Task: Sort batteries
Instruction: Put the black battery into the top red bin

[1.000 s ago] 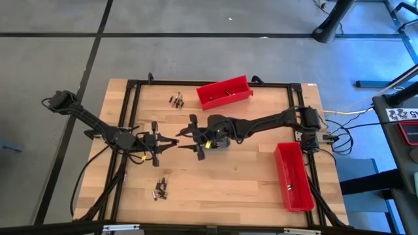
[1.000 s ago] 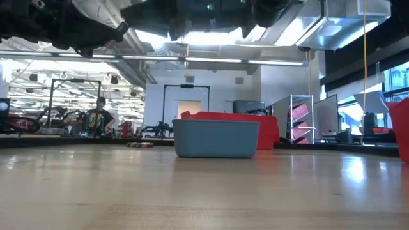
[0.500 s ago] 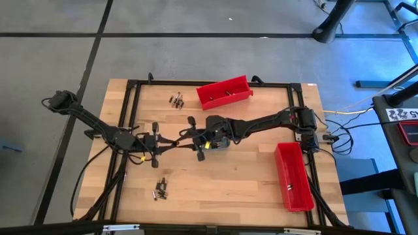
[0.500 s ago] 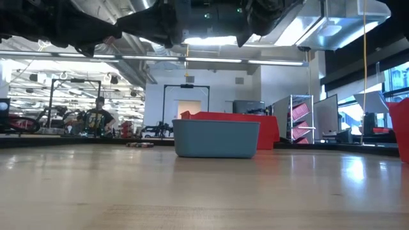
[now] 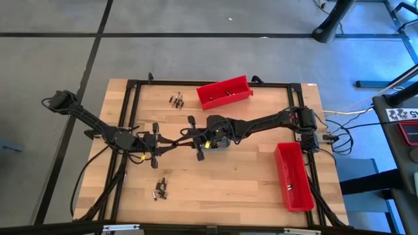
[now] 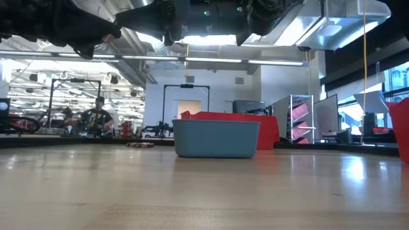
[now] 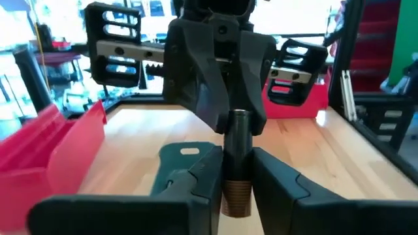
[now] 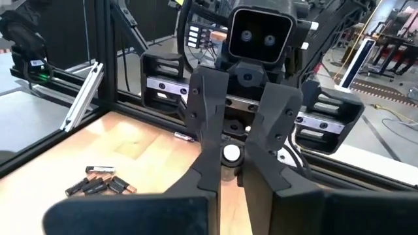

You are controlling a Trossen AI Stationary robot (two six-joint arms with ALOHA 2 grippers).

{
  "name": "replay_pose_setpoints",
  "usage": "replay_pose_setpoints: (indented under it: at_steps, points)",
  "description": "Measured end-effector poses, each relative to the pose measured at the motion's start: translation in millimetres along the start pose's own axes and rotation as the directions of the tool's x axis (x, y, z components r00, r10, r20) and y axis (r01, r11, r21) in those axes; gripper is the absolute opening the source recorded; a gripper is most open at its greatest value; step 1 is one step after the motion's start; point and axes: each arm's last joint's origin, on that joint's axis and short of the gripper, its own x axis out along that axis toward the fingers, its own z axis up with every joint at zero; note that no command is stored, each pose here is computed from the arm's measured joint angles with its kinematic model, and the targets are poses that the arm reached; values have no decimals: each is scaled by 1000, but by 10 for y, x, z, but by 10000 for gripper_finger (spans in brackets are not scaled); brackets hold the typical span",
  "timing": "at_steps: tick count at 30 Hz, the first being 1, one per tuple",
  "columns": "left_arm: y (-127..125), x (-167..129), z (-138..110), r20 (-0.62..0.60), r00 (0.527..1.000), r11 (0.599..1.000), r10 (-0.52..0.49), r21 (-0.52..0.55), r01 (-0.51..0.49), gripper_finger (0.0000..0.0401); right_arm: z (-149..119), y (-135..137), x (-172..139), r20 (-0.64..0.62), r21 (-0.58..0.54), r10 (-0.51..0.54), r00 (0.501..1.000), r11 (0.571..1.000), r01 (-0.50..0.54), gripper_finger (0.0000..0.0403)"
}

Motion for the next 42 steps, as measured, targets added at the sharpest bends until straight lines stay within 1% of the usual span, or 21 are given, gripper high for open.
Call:
replay_pose_setpoints:
  at_steps: [3,6,8,11,14,16,17,18,20,23,24,26,29,30,33,42]
  points:
    - [2,0,-28,-25,1000,999,2,-45,-3,106,79,-24,-38,10,40,-43,999,998,42,34]
    - [10,2,-69,-62,998,996,8,-84,-13,149,275,-103,-154,21,45,-132,991,990,131,34]
    - [20,3,-104,-94,995,995,15,-102,-25,174,398,-187,-271,-12,40,-217,976,975,217,34]
    - [28,-1,-150,-135,991,993,22,-114,-38,201,539,-389,-514,-103,10,-354,930,934,357,35]
    - [36,-2,-172,-155,988,991,28,-124,-47,212,581,-742,-832,-207,-9,-487,848,868,496,35]
    - [36,-2,-173,-156,987,991,28,-125,-48,214,484,-1056,-1072,-303,11,-554,775,812,584,35]
    - [36,-2,-173,-156,987,991,28,-124,-48,214,384,-1228,-1203,-367,36,-576,730,775,630,35]
    - [36,-2,-172,-155,988,991,28,-125,-48,213,276,-1384,-1338,-431,67,-585,687,739,671,36]
    - [35,-2,-173,-156,987,991,28,-123,-47,210,1,-1669,-1595,-547,143,-568,615,661,737,36]
    - [36,-2,-173,-155,987,992,28,-117,-47,207,-463,-1962,-1913,-653,252,-519,552,538,804,36]
    - [37,-1,-172,-155,987,992,29,-114,-47,206,-599,-2028,-1984,-675,279,-500,542,507,816,36]
    - [38,-1,-173,-155,987,993,30,-110,-47,206,-820,-2129,-2086,-699,322,-471,538,465,825,37]
    - [43,1,-176,-159,987,993,33,-108,-51,206,-1045,-2245,-2130,-687,383,-446,573,448,808,37]
    - [43,1,-176,-159,987,993,33,-110,-51,206,-1106,-2264,-2138,-690,395,-437,577,441,806,37]
    - [44,1,-180,-162,986,993,34,-110,-53,206,-1247,-2259,-2115,-714,395,-412,566,430,812,37]
    - [44,1,-179,-162,986,993,34,-110,-53,205,-1247,-2222,-2050,-712,396,-402,576,446,802,37]
